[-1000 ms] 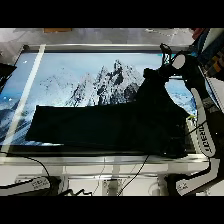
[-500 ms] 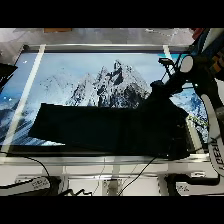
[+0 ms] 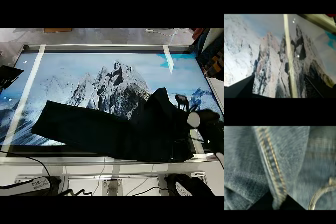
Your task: Fold the clothes and pants, and hang the long-sleeved shirts on hangers.
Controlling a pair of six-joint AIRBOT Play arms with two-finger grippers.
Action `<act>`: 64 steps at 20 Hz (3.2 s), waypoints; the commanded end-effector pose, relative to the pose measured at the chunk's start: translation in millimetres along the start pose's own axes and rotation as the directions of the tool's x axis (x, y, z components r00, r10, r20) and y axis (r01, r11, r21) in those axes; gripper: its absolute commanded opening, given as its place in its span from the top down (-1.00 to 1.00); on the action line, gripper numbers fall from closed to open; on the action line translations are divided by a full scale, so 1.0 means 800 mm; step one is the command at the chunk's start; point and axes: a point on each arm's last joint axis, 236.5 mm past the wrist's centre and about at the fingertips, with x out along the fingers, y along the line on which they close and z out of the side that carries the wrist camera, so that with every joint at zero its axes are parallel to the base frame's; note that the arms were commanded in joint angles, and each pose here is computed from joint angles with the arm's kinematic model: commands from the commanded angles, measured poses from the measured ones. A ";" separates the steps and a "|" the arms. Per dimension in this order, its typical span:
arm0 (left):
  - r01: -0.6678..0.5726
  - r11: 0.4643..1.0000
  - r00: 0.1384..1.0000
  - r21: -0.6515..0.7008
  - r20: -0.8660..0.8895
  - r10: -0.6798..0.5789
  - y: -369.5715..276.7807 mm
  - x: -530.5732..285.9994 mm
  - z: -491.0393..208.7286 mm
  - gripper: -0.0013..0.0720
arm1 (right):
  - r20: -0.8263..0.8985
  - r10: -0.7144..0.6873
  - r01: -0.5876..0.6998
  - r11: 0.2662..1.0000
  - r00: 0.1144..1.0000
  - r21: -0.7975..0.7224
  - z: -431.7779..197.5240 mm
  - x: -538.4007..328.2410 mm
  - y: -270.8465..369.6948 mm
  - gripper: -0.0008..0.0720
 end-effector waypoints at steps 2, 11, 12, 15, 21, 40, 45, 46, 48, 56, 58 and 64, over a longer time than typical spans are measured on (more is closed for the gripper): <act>0.084 0.995 0.987 0.060 -0.141 -0.075 -0.051 0.039 -0.042 -0.94 | -0.161 -0.111 0.123 0.990 0.981 0.069 -0.078 0.020 -0.044 0.87; 0.414 0.905 0.754 0.097 -0.594 -0.281 -0.295 0.222 -0.294 -0.71 | -0.155 -0.164 0.173 0.984 0.974 0.046 -0.077 0.018 -0.060 0.87; 0.432 0.896 0.733 0.100 -0.619 -0.284 -0.315 0.239 -0.326 -0.71 | -0.150 -0.162 0.170 0.984 0.975 0.046 -0.075 0.019 -0.059 0.87; 0.401 0.916 0.661 0.017 -0.697 -0.276 -0.356 0.273 -0.425 -0.71 | -0.138 -0.157 0.165 0.985 0.978 0.046 -0.071 0.019 -0.058 0.87; 0.374 0.927 0.561 -0.037 -0.787 -0.258 -0.386 0.294 -0.538 -0.72 | -0.094 -0.136 0.141 0.989 0.986 0.050 -0.058 0.022 -0.052 0.87; 0.496 0.846 0.746 0.195 -0.594 -0.300 -0.461 0.453 -0.550 -0.72 | -0.099 -0.115 0.121 0.991 0.988 0.058 -0.060 0.022 -0.045 0.87; 0.501 0.823 0.801 0.266 -0.504 -0.325 -0.501 0.459 -0.555 -0.59 | -0.090 -0.111 0.116 0.991 0.990 0.059 -0.056 0.019 -0.043 0.87; 0.500 0.823 0.808 0.272 -0.489 -0.329 -0.506 0.460 -0.554 -0.38 | -0.086 -0.109 0.114 0.992 0.990 0.060 -0.054 0.018 -0.042 0.87; 0.498 0.822 0.814 0.276 -0.475 -0.334 -0.510 0.461 -0.553 -0.01 | -0.075 -0.101 0.106 0.992 0.992 0.062 -0.049 0.014 -0.040 0.87; 0.492 0.824 0.819 0.282 -0.469 -0.329 -0.500 0.459 -0.519 0.91 | -0.055 -0.097 0.100 0.993 0.994 0.063 -0.041 0.008 -0.037 0.87; 0.482 0.797 0.834 0.365 -0.469 -0.290 -0.484 0.451 -0.480 0.91 | -0.055 -0.097 0.100 0.993 0.994 0.063 -0.041 0.008 -0.037 0.87; 0.359 0.609 0.928 0.707 -0.339 -0.154 -0.451 0.401 -0.315 0.91 | 0.113 -0.021 0.014 0.998 0.993 0.065 0.009 0.008 -0.015 0.83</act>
